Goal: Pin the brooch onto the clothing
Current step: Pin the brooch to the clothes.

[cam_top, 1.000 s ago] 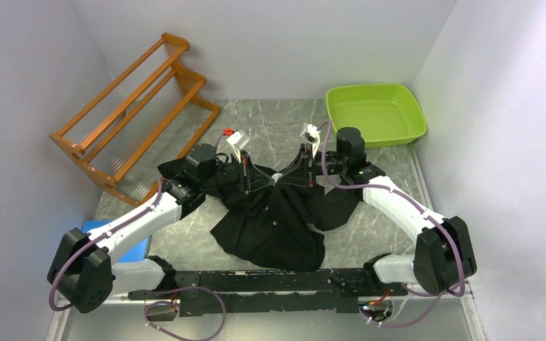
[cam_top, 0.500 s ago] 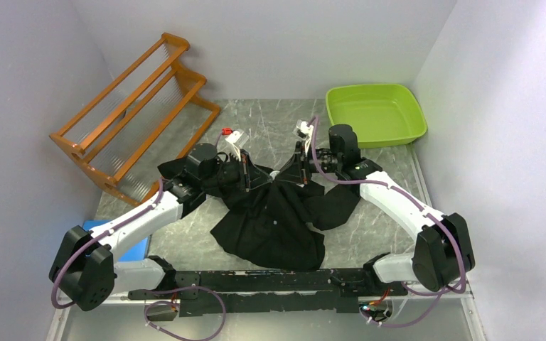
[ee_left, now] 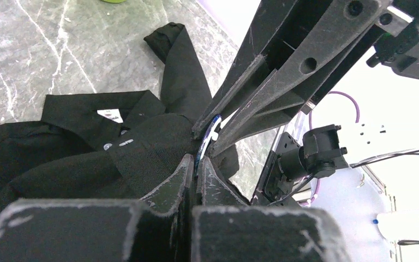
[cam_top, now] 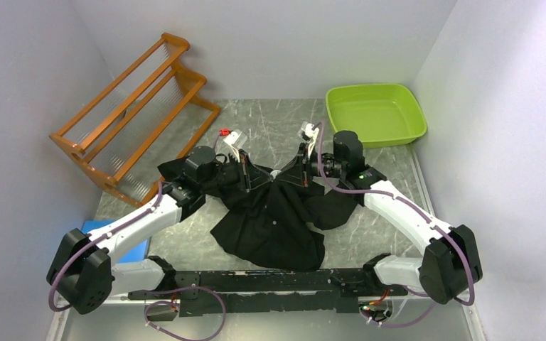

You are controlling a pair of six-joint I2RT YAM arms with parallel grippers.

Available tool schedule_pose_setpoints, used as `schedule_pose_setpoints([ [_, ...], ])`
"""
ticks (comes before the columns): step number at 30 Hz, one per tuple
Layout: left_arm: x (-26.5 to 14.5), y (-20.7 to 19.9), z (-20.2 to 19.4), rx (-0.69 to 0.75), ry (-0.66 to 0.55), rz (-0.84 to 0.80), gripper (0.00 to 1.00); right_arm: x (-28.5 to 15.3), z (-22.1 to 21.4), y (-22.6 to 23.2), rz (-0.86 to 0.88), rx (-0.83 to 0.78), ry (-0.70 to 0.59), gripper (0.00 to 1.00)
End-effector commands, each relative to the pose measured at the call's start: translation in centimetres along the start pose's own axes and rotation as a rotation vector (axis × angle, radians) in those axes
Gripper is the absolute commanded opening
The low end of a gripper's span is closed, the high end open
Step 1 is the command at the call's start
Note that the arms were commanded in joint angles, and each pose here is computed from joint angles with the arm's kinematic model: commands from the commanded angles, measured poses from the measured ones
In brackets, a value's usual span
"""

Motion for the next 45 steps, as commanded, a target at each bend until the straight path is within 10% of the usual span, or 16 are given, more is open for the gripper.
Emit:
schedule_pose_setpoints([
  [1, -1.4, -4.3, 2.3, 0.038, -0.105, -0.134, 0.03, -0.9, 0.4, -2.1, -0.092, -0.042, -0.092, 0.0],
  [20, -0.9, -1.0, 1.5, -0.071, -0.139, 0.028, 0.03, -3.6, 3.0, 3.5, 0.118, -0.229, -0.32, 0.0],
  [30, -1.1, -1.5, 1.8, -0.059, -0.155, 0.008, 0.03, -3.6, 3.3, 3.9, 0.148, -0.234, -0.322, 0.28],
  [39, -1.2, -4.1, 2.1, 0.033, -0.13, -0.154, 0.03, -3.7, 2.3, 3.2, 0.1, -0.246, -0.308, 0.88],
  [45, -1.2, -5.7, 2.0, 0.092, -0.085, -0.269, 0.03, -3.1, 2.3, 2.8, 0.136, -0.234, -0.285, 0.97],
])
Point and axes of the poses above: each gripper's point midway between its finger pads, its own x axis out along the fingers, its own y axis along the line the jaws close on, z = x × y, the point moved 3 cm from there along -x, back along the fingers, and after that the axes turned 6 degrees about -x, right-handed, at the moved point
